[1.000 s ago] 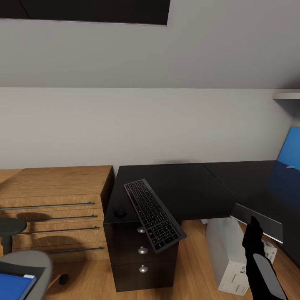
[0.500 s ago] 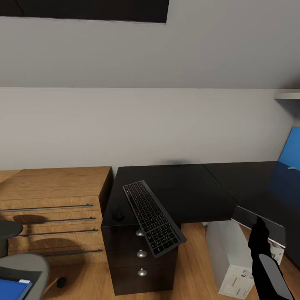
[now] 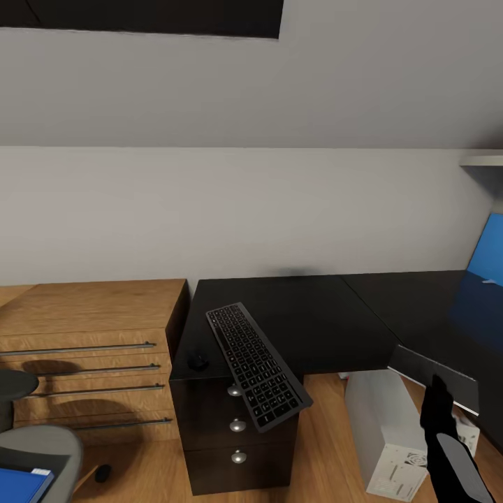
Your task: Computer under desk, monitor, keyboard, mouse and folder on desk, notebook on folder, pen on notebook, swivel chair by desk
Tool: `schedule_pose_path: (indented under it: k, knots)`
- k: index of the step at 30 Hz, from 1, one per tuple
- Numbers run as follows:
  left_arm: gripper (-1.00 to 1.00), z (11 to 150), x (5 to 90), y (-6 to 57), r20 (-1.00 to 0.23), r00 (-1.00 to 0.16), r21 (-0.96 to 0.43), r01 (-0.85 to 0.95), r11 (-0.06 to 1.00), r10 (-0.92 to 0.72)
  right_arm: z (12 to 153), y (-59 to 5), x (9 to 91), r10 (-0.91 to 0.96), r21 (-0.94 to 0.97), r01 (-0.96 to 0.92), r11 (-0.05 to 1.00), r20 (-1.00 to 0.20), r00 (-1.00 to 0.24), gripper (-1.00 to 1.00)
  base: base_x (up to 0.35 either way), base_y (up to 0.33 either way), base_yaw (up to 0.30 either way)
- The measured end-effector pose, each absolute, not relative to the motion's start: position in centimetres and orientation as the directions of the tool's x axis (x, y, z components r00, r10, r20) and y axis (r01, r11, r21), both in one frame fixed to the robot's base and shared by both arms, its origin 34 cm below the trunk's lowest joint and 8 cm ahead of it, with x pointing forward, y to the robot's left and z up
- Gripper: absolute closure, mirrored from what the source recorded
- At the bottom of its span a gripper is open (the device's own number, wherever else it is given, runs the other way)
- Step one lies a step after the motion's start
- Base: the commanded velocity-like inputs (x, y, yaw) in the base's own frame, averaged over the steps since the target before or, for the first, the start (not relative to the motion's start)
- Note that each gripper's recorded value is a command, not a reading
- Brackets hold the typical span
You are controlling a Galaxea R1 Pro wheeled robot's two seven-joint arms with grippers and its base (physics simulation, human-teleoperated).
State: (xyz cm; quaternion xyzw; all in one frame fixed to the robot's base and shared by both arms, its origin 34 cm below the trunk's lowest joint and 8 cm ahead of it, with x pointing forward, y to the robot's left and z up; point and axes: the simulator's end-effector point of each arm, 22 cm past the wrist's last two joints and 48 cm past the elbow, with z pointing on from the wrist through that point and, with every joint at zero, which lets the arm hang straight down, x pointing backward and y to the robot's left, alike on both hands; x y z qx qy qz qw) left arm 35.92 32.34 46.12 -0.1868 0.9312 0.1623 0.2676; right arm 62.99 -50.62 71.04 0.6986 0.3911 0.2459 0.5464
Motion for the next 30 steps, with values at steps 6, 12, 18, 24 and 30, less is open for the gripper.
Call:
schedule_pose_path:
  k: [6,12,18,24,30]
  knots:
    - [-1.0,46.13,35.93,32.31,-0.559,-0.787,0.202,-0.434,0.878,-0.26,70.5,-50.72,62.86,0.815,0.952,0.29,-0.1,-0.089,0.572,-1.0,0.0,0.0,0.0]
    - [-1.0,46.13,35.94,32.31,-0.559,-0.787,0.202,-0.434,0.878,-0.26,70.43,-50.78,62.83,0.815,0.951,0.292,-0.1,-0.09,0.573,-1.0,0.0,0.0,0.0]
    - [-1.0,46.15,35.95,32.31,-0.56,-0.786,0.202,-0.435,0.878,-0.26,70.43,-50.79,62.81,0.815,0.951,0.292,-0.1,-0.09,0.572,-1.0,0.097,0.068,0.0]
    - [-1.0,46.13,35.94,32.29,-0.56,-0.786,0.202,-0.435,0.878,-0.261,70.42,-50.79,62.82,0.815,0.951,0.292,-0.1,-0.09,0.573,-1.0,0.061,0.038,0.0]
    - [-1.0,46.11,35.91,32.29,-0.559,-0.787,0.201,-0.436,0.877,-0.263,70.41,-50.78,62.83,0.815,0.951,0.292,-0.1,-0.09,0.572,-1.0,0.01,0.006,0.0]
